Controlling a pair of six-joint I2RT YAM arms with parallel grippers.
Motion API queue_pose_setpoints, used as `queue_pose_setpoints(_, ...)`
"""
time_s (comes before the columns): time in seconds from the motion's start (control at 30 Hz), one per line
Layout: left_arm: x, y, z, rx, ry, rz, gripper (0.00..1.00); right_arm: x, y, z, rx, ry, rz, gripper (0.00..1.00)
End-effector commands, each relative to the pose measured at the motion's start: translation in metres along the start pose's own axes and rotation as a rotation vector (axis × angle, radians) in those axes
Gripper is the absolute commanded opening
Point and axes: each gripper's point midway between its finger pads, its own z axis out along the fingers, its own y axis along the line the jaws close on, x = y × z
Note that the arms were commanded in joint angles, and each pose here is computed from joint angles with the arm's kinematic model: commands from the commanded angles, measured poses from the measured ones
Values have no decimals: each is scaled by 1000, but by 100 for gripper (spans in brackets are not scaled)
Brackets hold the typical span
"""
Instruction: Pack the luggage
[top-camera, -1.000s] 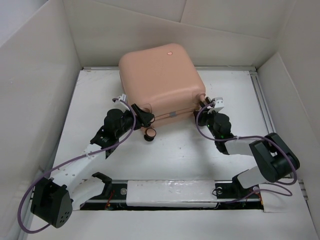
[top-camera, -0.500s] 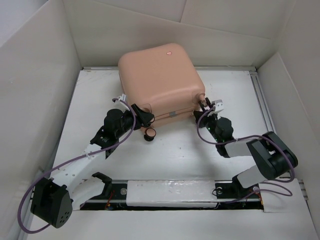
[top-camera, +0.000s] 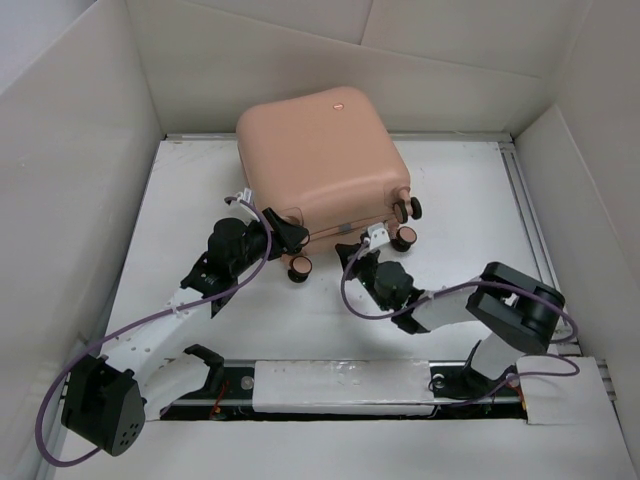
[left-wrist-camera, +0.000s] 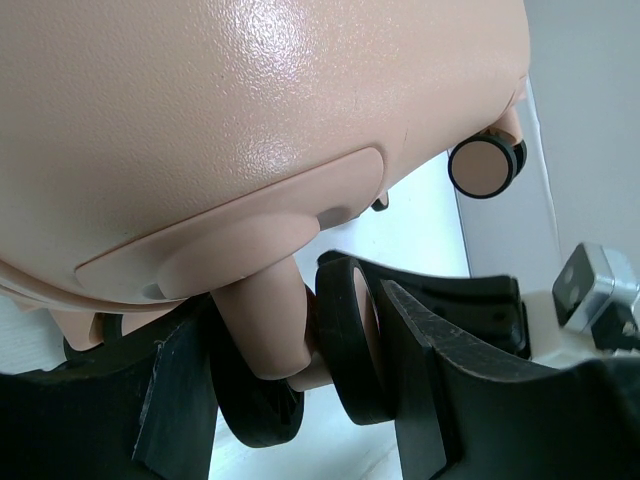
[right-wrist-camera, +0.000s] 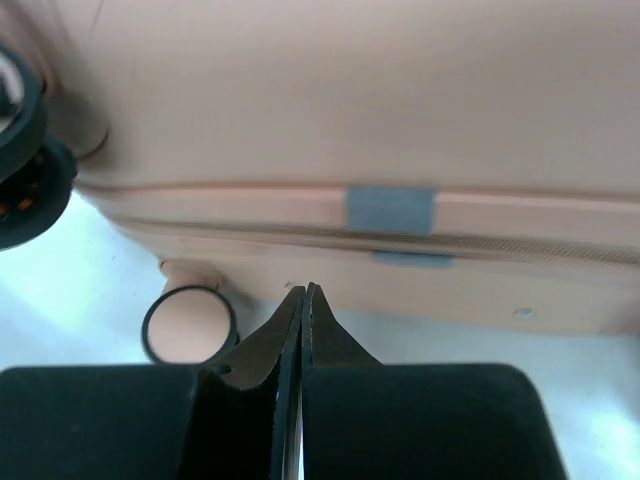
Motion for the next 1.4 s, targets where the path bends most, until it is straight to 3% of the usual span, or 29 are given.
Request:
queue_pose_setpoints(0.0, -40, -105, -29, 425, -134, 195, 0, -15, -15, -2, 166, -49, -22, 0)
queue_pose_setpoints(0.07, -42, -104, -28, 418, -142, 193, 0, -12, -34, -8, 226, -28, -24, 3)
queue_pose_setpoints(0.17, -40, -103, -27, 412, -136, 191, 0, -20, -68, -18, 295, -13, 13, 26)
queue_pose_setpoints(0.2, -40, -103, -27, 412, -136, 191, 0, -27, -76, -23, 304, -19, 24, 42)
queue_pose_setpoints(0.23, -40, -103, -27, 412, -136, 191, 0, -28, -82, -25, 310, -16, 35, 47)
queue_pose_setpoints(0.37, -42, -105, -30, 418, -142, 193, 0, -29, -120, -33, 382, 12, 34, 53)
queue_pose_setpoints(0.53, -42, -104, -30, 418, -144, 202, 0, -32, -134, -25, 366, 32, 40, 59)
queue_pose_setpoints(0.77, -43, -103, -29, 412, -151, 200, 0, -44, -122, 2, 218, 45, -10, 53)
queue_pose_setpoints(1.1, -39, -98, -26, 398, -140, 205, 0, -42, -130, 17, 187, 69, -5, 52)
queue_pose_setpoints(1.37, -39, -98, -26, 398, -140, 205, 0, -65, -123, 19, 95, -49, -21, 27)
